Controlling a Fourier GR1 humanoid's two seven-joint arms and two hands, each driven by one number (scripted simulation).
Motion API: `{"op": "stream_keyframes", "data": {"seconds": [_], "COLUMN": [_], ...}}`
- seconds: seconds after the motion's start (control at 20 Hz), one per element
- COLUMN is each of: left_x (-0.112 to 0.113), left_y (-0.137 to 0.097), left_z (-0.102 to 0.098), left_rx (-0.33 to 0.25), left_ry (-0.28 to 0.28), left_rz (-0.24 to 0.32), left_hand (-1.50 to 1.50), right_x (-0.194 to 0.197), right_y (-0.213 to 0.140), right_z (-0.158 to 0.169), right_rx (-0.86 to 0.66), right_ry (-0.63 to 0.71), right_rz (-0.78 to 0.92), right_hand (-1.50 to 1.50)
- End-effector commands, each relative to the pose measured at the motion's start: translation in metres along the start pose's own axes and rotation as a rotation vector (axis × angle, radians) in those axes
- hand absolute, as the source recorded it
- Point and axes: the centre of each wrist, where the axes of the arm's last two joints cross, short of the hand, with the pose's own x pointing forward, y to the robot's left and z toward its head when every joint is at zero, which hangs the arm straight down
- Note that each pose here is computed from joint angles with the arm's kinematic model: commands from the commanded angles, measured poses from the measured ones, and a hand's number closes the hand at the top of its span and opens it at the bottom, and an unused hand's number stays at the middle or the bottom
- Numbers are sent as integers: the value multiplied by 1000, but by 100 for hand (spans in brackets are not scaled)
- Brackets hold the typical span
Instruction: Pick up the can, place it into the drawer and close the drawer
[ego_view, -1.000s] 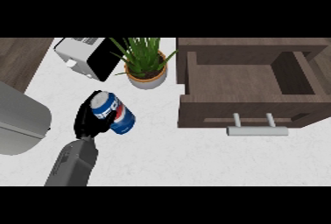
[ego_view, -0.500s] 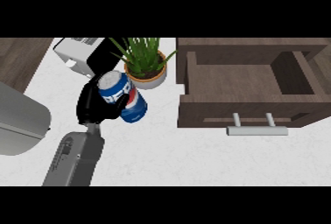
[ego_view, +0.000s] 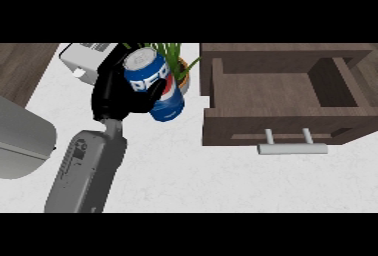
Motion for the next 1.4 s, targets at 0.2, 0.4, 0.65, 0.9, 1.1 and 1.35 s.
{"op": "stream_keyframes", "data": {"seconds": [0.2,0.4,0.65,0.9,1.1,1.35], "left_x": [31,46,51,57,53,58], "left_y": [-46,-80,-103,-122,-129,-160], "left_z": [-32,-30,-48,-68,-74,-82], "left_rx": [-18,-12,-21,-24,-36,-27], "left_ry": [-31,-8,-4,-12,-8,-1], "left_rz": [-31,-14,-40,-52,-57,-97], "left_hand": [150,150,150,150,150,150], "right_x": [-10,0,3,5,-16,-1], "right_y": [0,-9,4,5,9,7], "right_z": [-5,-10,-11,-12,-17,-13], "right_rx": [8,-1,4,14,13,37], "right_ry": [12,-1,-18,-7,-6,-17], "right_rz": [1,-7,-14,-11,-18,-11], "right_hand": [-150,-150,-150,-150,-150,-150]}}
